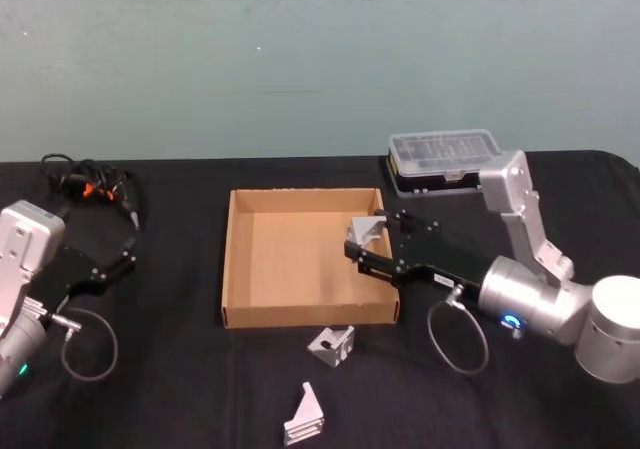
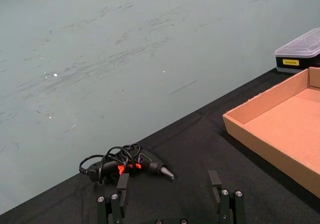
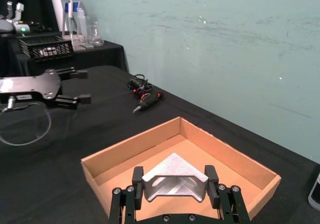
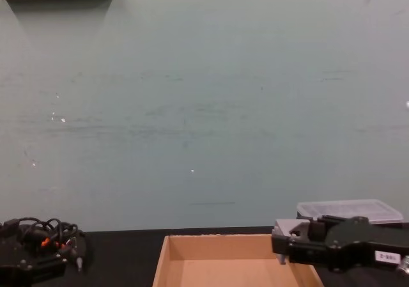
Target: Use one hand to pick up the angle iron from the table and place it into the box.
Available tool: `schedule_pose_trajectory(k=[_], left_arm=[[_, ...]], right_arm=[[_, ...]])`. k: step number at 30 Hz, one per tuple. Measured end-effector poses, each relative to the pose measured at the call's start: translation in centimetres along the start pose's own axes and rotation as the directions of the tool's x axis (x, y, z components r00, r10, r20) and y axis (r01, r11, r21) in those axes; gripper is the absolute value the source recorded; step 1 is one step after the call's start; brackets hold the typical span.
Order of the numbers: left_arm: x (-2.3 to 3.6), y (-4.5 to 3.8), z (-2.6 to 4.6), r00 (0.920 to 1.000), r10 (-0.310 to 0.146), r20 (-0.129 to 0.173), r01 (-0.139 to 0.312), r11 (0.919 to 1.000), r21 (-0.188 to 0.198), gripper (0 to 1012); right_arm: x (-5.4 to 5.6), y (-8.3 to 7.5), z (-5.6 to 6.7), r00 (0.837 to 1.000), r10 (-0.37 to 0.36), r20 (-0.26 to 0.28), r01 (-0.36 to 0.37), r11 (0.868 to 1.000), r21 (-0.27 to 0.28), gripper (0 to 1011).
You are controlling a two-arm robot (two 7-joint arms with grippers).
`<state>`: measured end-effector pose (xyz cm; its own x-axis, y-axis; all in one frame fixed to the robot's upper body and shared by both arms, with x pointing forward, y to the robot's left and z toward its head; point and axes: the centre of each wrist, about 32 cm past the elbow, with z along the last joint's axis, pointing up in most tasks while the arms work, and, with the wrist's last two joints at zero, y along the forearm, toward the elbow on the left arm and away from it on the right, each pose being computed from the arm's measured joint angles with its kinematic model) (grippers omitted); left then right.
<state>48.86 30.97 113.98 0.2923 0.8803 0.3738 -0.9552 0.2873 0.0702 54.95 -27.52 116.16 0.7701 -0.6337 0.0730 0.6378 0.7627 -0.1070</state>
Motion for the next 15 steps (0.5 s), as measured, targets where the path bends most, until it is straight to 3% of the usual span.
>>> schedule_pose_trajectory(k=[15], left_arm=[[0.0, 0.0, 0.0, 1.0, 0.0, 0.0, 0.0, 1.0, 0.0, 1000]], right_arm=[[1.8, 3.6, -0.5, 1.0, -0.005, -0.012, 0.005, 0.999, -0.047, 747]])
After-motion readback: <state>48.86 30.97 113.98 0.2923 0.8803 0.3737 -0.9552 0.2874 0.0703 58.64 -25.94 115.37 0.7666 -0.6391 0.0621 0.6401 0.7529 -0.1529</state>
